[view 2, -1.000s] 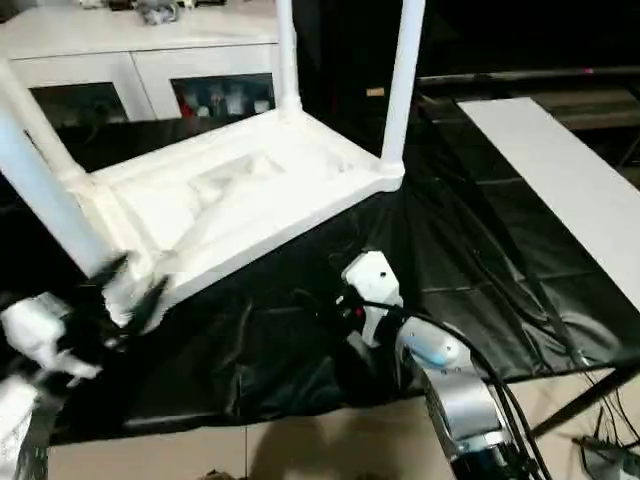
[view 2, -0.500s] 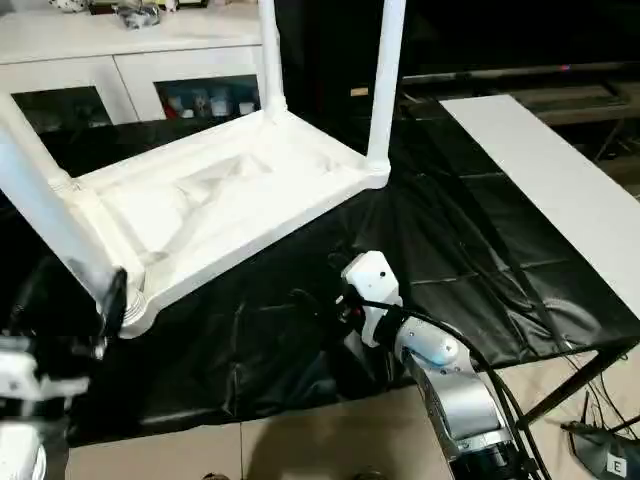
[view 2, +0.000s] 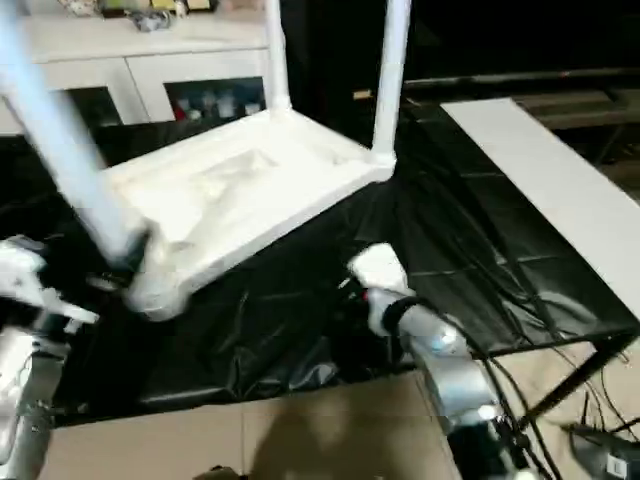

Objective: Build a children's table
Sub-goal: Rotate table base

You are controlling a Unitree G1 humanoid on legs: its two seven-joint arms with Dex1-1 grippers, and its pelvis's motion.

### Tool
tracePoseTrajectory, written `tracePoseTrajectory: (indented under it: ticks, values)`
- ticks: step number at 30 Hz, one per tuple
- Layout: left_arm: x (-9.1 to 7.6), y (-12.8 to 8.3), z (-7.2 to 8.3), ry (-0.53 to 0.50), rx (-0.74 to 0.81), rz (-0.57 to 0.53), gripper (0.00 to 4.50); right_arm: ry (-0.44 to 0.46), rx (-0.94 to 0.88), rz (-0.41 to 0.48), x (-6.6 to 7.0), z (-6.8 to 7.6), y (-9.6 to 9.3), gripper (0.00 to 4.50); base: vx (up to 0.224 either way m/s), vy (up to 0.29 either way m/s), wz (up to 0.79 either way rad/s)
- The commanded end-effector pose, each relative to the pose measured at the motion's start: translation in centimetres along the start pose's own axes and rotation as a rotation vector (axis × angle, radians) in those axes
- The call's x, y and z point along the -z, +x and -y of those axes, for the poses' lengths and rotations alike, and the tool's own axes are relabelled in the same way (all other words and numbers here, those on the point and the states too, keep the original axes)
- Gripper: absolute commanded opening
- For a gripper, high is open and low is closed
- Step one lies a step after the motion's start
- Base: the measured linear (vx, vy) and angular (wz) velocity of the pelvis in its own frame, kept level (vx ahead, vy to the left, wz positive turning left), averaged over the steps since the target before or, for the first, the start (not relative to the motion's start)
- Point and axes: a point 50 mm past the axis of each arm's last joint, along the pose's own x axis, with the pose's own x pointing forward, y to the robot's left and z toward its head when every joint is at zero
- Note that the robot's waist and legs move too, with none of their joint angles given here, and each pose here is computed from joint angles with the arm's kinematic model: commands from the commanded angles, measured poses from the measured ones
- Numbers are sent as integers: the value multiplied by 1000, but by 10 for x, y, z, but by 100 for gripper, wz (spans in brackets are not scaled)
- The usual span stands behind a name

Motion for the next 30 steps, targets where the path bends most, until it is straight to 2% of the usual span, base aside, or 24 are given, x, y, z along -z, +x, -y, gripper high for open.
tracePoseTrajectory:
  ticks: [1,5,8,11,13,15,20,22,30]
  values:
    - [-2,6,20,-55,198,-48,447,36,54,-10,-3,7,7,381,0,0,0]
    - [-7,7,40,-141,401,-114,447,83,163,-63,1,18,23,381,0,0,0]
    - [-10,9,48,-168,471,-128,447,98,186,-80,1,21,30,381,0,0,0]
    - [-20,21,65,-212,578,-114,447,133,192,-109,0,24,42,381,0,0,0]
    - [-27,36,74,-228,606,-67,447,114,186,-145,-1,24,49,381,0,0,0]
    - [-31,52,83,-229,635,-25,447,136,147,-151,-4,20,56,381,0,0,0]
    - [-35,66,95,-251,672,5,447,144,80,-135,-9,14,63,381,0,0,0]
    - [-35,77,104,-250,705,8,447,125,6,-134,-13,6,68,381,0,0,0]
    - [-35,104,133,-243,732,44,447,111,-176,-27,-29,-18,78,381,29,-1,-5]
